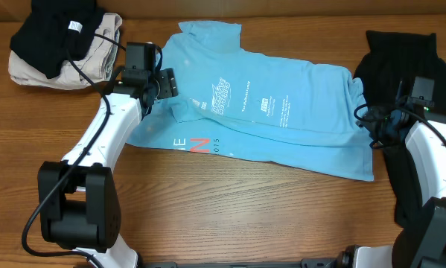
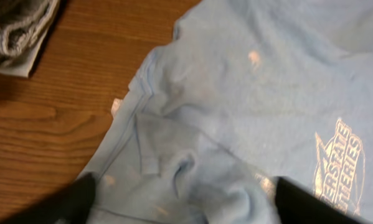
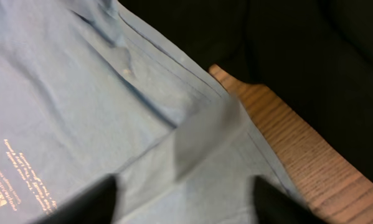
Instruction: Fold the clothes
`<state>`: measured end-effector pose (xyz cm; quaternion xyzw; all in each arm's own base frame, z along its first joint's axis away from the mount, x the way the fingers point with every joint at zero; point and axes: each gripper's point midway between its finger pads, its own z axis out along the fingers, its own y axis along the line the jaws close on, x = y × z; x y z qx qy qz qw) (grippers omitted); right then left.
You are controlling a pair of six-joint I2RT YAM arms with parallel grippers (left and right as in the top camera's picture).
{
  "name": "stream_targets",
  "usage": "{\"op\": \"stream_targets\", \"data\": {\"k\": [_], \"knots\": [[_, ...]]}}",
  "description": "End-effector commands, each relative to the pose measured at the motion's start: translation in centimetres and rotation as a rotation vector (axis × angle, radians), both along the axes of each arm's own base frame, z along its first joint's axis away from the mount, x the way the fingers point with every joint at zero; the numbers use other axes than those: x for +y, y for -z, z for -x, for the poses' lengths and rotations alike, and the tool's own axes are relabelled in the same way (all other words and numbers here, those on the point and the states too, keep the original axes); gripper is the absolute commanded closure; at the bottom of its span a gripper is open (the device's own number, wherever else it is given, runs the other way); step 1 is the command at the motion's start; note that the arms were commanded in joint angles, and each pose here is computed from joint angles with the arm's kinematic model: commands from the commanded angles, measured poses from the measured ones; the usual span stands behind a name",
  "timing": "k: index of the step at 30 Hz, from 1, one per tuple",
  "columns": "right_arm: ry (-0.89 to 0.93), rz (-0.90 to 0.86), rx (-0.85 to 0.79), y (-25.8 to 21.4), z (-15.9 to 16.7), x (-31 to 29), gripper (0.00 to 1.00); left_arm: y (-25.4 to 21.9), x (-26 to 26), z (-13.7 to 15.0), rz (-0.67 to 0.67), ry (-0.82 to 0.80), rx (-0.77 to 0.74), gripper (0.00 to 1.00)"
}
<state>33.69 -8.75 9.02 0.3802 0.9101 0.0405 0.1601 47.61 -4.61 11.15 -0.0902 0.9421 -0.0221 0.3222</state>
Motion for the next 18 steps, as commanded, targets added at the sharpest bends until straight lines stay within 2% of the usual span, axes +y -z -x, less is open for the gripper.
{"op": "stream_targets", "data": {"k": [1,5,10,13,18], "knots": [[-0.013,0.0,0.005,-0.1,0.1,0.0,0.08,-0.3,0.7,-0.2,-0.019,-0.023,0.001,0.0],[-0.013,-0.014,0.057,-1.3,1.3,0.3,0.05,-3.0,1.2,1.4,-0.007,-0.024,0.086,0.0],[-0.089,-0.089,0.06,-3.6,2.4,2.3,0.03,-5.8,2.0,6.3,-0.034,-0.006,0.286,0.0],[-0.107,-0.115,0.067,-4.0,2.9,3.3,0.03,-4.8,2.5,8.8,-0.062,0.009,0.397,0.0],[-0.166,-0.109,0.076,-3.8,2.9,4.6,0.03,0.5,4.1,11.6,-0.081,-0.029,0.521,0.0]]}}
